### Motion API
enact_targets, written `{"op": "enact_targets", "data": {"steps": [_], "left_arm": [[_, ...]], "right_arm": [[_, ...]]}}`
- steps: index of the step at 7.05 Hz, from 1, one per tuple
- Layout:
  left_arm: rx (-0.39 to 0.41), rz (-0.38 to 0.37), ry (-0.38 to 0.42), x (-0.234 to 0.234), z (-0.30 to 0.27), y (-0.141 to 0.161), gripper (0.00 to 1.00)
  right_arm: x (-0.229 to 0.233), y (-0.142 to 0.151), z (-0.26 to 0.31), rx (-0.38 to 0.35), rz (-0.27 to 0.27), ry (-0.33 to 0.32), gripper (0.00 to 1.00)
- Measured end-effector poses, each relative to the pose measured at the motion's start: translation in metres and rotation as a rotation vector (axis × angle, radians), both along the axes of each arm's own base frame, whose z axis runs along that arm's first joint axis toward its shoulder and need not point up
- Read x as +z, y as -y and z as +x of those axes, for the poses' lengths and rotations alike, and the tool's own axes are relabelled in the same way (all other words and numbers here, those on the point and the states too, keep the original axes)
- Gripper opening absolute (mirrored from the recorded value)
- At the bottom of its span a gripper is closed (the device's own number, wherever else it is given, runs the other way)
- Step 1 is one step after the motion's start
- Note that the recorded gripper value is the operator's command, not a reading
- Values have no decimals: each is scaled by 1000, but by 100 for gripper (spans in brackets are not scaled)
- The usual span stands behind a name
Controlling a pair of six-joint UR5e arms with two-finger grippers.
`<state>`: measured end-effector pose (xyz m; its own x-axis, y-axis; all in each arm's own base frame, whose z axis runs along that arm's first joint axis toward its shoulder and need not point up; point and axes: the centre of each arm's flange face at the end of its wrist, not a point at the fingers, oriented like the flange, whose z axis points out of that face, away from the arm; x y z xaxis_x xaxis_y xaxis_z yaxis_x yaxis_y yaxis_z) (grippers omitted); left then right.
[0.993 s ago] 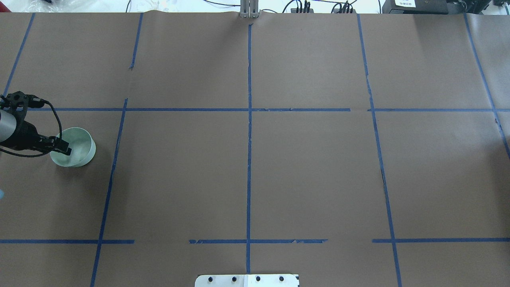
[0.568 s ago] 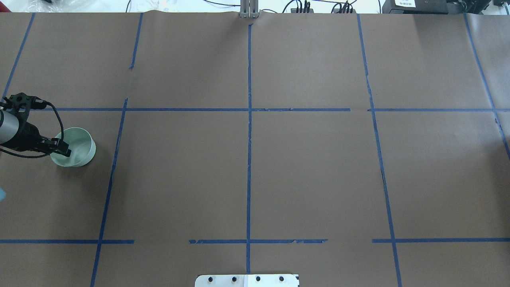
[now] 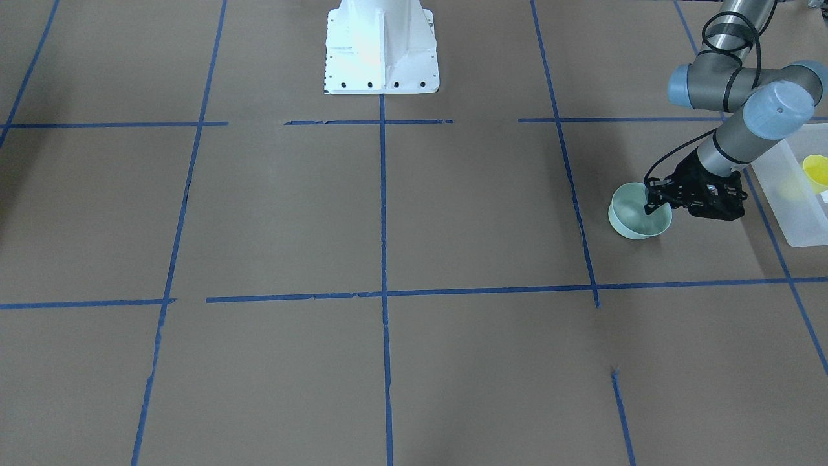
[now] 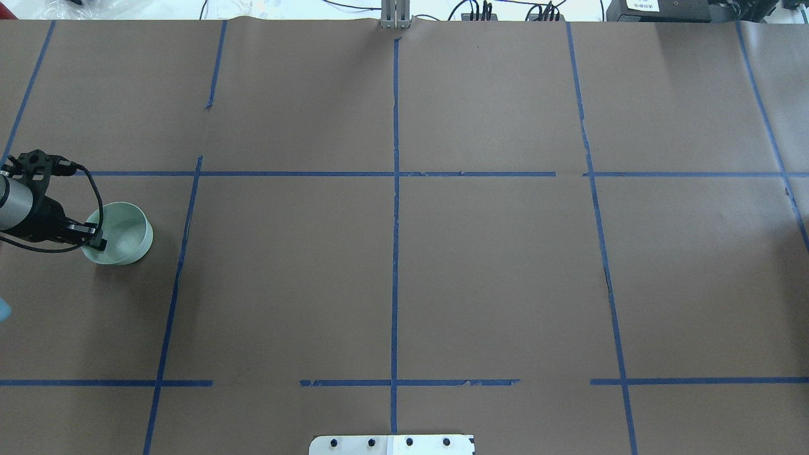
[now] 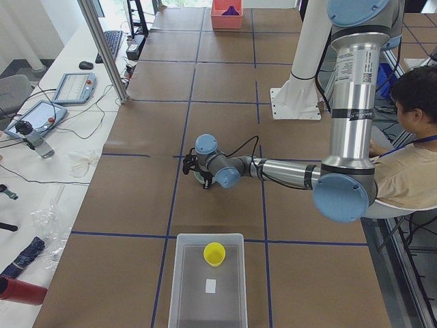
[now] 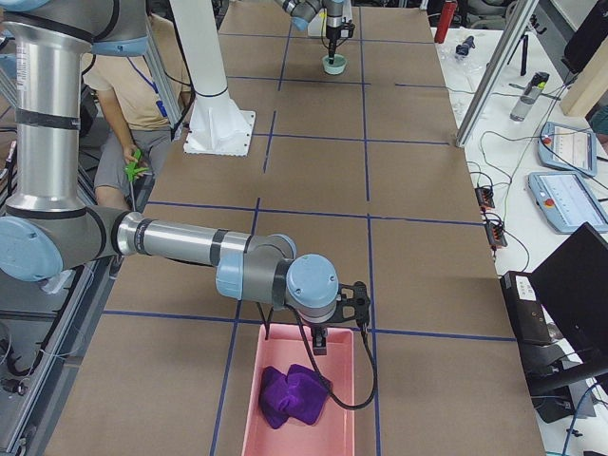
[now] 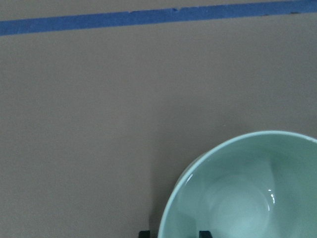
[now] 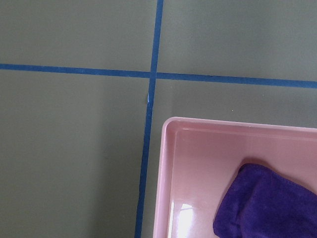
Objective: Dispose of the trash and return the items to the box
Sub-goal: 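Lift the pale green bowl with the left gripper into the clear bin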
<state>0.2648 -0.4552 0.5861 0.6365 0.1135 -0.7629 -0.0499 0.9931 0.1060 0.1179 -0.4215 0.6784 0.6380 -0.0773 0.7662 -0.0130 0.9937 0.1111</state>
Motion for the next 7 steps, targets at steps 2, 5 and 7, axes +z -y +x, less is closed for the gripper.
{"op": "enact_targets", "data": {"steps": [2,5,7], "left_arm": [[-10,21,-2,-8,-4,-1,0],[-60,142,-76,-67,-90,-27,0],[-65,324,7,-32,-215,-12,0]], "right_arm": [[-1,0,0,0,1,1,100],[-6,3,-4,-4,8,13,100],[-34,11,-19,2,11,12,100]]}}
